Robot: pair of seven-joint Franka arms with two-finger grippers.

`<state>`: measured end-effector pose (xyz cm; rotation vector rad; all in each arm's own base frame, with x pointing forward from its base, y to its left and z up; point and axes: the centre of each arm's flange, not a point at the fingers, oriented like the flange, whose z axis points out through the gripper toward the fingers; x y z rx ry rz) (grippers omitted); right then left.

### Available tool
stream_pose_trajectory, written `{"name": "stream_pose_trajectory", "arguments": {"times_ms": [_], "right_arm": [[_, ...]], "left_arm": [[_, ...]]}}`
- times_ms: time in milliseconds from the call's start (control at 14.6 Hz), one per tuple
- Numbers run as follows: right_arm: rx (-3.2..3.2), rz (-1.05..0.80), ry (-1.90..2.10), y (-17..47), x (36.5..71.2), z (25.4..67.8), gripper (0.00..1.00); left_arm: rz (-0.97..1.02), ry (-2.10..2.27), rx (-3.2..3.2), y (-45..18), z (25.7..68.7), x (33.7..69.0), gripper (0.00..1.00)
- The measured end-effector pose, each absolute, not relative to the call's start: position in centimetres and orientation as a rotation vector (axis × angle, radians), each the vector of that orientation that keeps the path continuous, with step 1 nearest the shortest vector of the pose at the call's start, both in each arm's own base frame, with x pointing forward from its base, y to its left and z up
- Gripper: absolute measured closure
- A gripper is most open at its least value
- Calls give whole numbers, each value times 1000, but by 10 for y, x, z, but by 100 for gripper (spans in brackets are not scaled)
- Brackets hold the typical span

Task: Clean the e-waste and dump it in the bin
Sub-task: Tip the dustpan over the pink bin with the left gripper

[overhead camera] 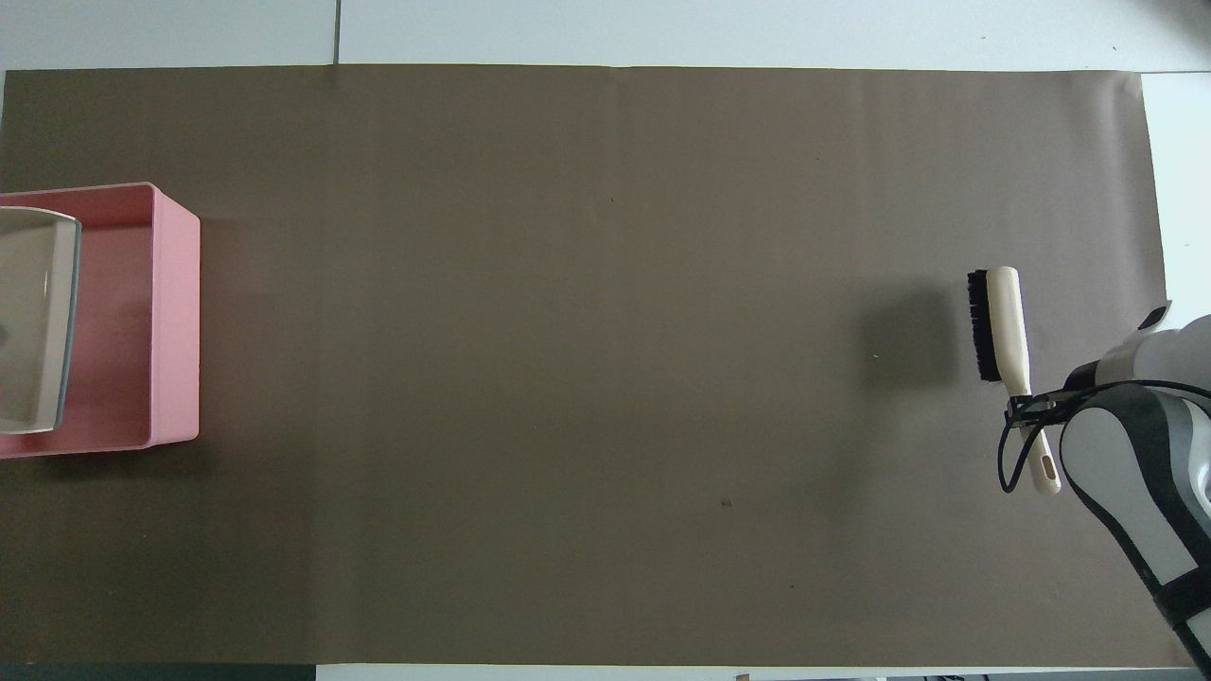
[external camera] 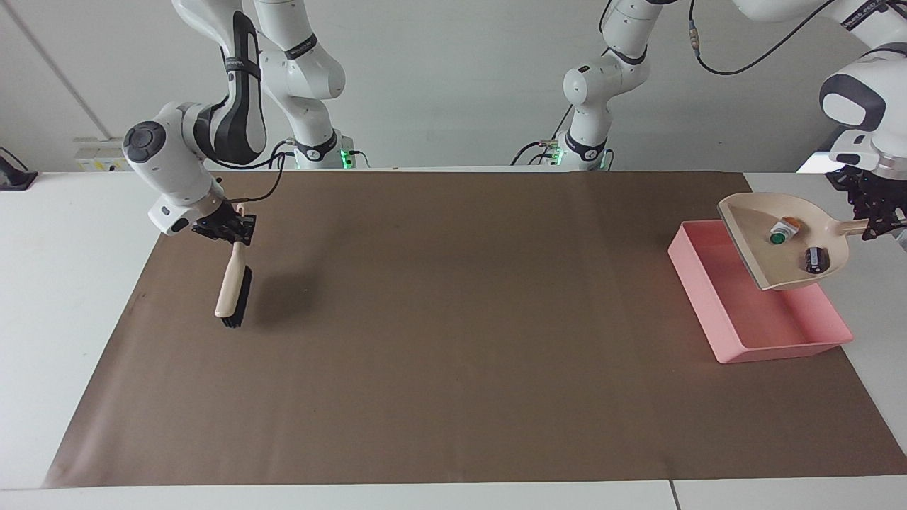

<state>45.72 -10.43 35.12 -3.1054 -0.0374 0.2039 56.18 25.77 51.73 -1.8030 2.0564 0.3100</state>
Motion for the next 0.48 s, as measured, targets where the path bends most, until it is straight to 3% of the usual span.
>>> {"name": "stream_pose_trajectory", "arguments": {"times_ms": [479], "right_arm": [[-3105, 192, -56, -109, 451, 341, 74]], "left_arm": [[624, 1907, -1607, 215, 484, 589, 68]]}}
